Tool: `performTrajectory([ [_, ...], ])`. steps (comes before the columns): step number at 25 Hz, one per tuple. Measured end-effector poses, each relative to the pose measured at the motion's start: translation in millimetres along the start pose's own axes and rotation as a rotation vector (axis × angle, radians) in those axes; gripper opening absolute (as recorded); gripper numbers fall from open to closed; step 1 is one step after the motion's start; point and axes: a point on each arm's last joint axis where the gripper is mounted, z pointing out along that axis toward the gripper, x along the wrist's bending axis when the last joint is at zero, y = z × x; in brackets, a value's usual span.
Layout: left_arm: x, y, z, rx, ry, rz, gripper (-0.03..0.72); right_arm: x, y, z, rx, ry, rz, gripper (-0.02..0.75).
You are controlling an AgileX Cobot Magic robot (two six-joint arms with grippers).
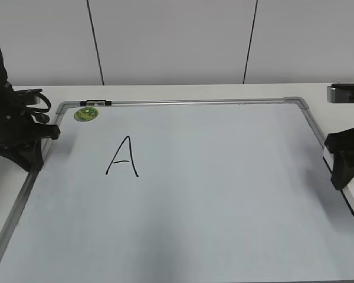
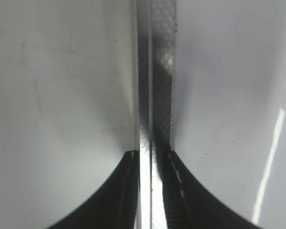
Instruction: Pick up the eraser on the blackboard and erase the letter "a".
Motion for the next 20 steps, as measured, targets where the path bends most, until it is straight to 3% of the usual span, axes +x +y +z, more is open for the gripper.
performTrajectory([
  [11, -0.2, 0, 0, 0.000, -0.002, 0.005, 0.129, -4, 12, 0, -0.130, -0.046, -0.023, 0.513],
  [20, -0.2, 0, 0, 0.000, -0.003, 0.010, 0.134, -5, 19, 21, -0.064, -0.035, -0.016, 0.513],
])
